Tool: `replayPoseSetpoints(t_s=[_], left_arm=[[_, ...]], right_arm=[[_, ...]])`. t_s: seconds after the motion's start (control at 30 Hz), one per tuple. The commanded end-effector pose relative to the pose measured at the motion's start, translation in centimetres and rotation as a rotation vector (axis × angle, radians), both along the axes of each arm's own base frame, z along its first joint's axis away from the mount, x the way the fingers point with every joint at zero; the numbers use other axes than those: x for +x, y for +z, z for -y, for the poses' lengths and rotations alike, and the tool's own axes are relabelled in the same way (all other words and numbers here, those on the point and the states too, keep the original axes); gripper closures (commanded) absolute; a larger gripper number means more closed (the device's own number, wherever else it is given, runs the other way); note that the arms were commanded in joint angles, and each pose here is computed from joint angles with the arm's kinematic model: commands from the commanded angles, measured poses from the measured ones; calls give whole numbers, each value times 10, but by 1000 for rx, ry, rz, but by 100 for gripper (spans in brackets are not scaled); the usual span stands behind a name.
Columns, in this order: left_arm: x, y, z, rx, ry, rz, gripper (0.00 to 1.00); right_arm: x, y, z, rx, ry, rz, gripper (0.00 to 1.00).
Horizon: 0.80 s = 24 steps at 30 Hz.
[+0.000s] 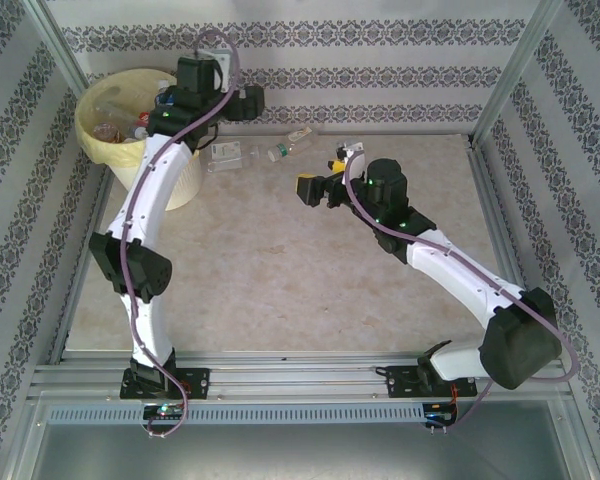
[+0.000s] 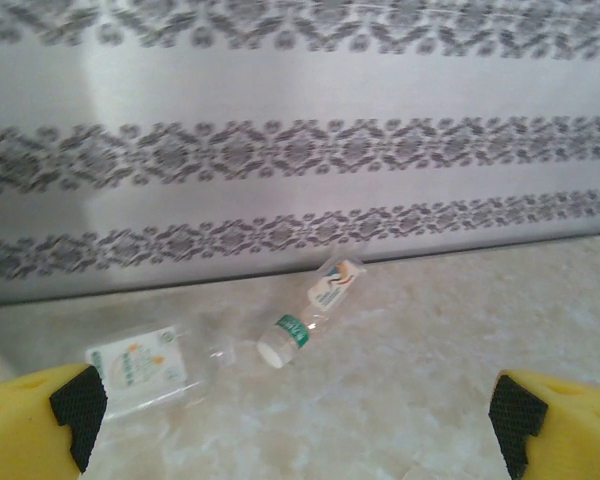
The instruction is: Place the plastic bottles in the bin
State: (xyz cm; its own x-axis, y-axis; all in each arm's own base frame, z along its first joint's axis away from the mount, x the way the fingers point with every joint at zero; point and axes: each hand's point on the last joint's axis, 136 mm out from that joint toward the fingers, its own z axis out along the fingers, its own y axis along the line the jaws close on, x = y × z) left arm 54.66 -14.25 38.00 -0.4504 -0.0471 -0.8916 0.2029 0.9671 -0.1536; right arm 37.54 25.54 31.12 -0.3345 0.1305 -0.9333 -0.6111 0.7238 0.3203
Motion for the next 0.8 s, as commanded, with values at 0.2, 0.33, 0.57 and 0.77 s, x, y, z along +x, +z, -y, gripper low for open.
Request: replayPoseSetpoints(t_s=[0.2, 0.33, 0.57, 0.77], left_arm=[[42, -54, 13, 41, 49, -46, 0], [62, -90, 1, 65, 152, -100, 0], [85, -140, 1, 33, 197, -165, 0], [102, -180, -14, -18, 274, -208, 0]], right_arm=[[-2, 10, 27, 33, -81, 13, 2], [-5, 11, 36, 30, -105, 12, 2], [-8, 9, 50, 25, -143, 8, 2], [-10, 9, 57, 20, -158, 5, 2]])
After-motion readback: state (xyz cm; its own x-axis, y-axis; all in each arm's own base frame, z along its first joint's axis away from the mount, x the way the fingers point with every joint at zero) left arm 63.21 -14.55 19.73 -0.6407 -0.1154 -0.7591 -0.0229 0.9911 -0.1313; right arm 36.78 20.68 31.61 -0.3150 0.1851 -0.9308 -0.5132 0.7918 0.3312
